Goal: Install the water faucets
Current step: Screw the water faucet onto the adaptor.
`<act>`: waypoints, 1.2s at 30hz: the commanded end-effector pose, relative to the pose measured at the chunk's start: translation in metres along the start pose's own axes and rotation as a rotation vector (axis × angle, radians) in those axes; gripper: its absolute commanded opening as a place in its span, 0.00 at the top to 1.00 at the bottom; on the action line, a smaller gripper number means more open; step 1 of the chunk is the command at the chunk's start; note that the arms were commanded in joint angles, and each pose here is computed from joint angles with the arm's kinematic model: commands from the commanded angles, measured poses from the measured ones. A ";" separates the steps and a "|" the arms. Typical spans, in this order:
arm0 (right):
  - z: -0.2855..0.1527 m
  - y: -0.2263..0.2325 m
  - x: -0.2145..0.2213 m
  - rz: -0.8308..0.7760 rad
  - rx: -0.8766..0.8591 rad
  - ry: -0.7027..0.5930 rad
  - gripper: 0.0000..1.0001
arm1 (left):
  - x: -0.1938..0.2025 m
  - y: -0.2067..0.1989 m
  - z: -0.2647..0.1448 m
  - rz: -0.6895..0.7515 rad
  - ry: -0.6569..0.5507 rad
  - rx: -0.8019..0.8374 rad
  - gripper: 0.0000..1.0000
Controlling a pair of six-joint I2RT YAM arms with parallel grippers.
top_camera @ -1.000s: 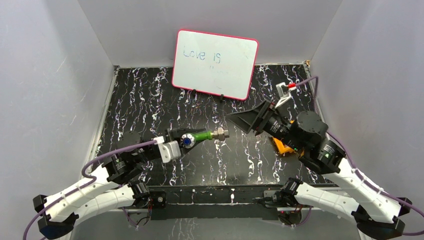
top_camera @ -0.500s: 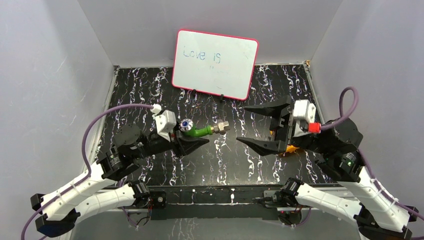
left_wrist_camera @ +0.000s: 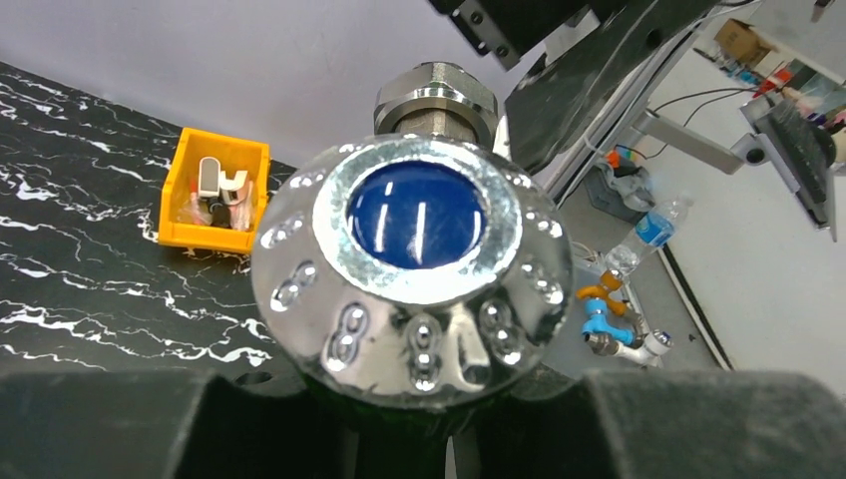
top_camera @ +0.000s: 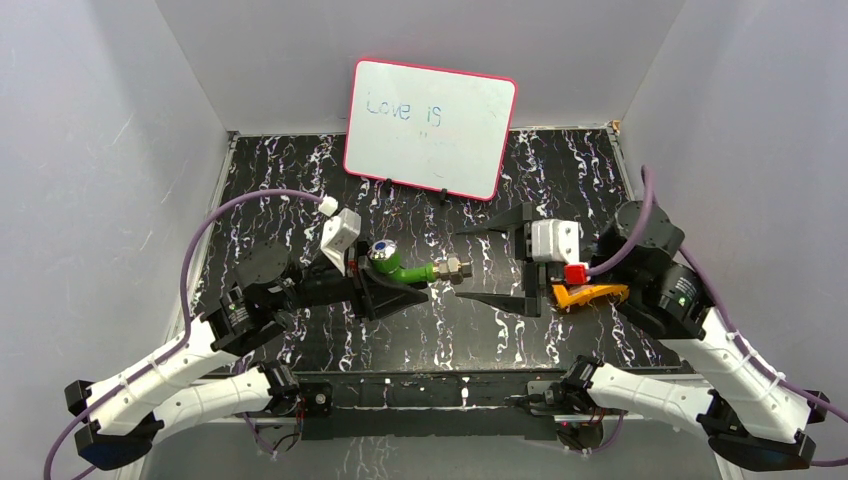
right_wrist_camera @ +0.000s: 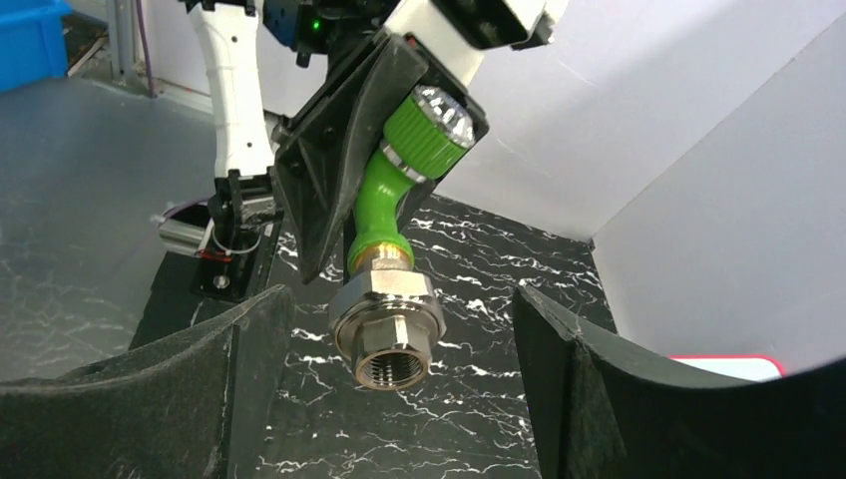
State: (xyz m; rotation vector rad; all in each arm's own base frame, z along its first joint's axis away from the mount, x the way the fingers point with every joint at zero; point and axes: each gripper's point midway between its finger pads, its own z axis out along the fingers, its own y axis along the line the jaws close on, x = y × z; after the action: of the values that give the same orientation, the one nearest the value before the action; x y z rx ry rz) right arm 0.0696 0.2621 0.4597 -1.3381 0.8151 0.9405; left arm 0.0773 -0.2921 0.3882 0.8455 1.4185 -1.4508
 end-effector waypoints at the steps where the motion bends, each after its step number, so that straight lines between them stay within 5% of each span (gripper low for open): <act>1: -0.005 0.003 -0.016 -0.069 -0.030 -0.029 0.13 | -0.044 -0.027 -0.005 0.024 -0.138 0.078 1.00; 20: 0.002 0.003 -0.007 -0.059 -0.049 -0.016 0.28 | -0.039 -0.029 0.001 -0.002 -0.108 0.109 1.00; 26: 0.003 0.004 -0.003 -0.052 -0.051 -0.011 0.40 | -0.039 -0.030 0.001 0.002 -0.107 0.112 1.00; 36: 0.005 0.009 -0.002 0.024 -0.065 -0.022 0.81 | -0.035 -0.032 0.002 0.009 -0.087 0.130 1.00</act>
State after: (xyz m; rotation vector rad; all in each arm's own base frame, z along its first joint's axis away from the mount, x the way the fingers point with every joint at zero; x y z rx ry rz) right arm 0.0659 0.2678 0.4411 -1.4202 0.8270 0.9628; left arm 0.0714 -0.2987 0.3920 0.8416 1.4272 -1.5312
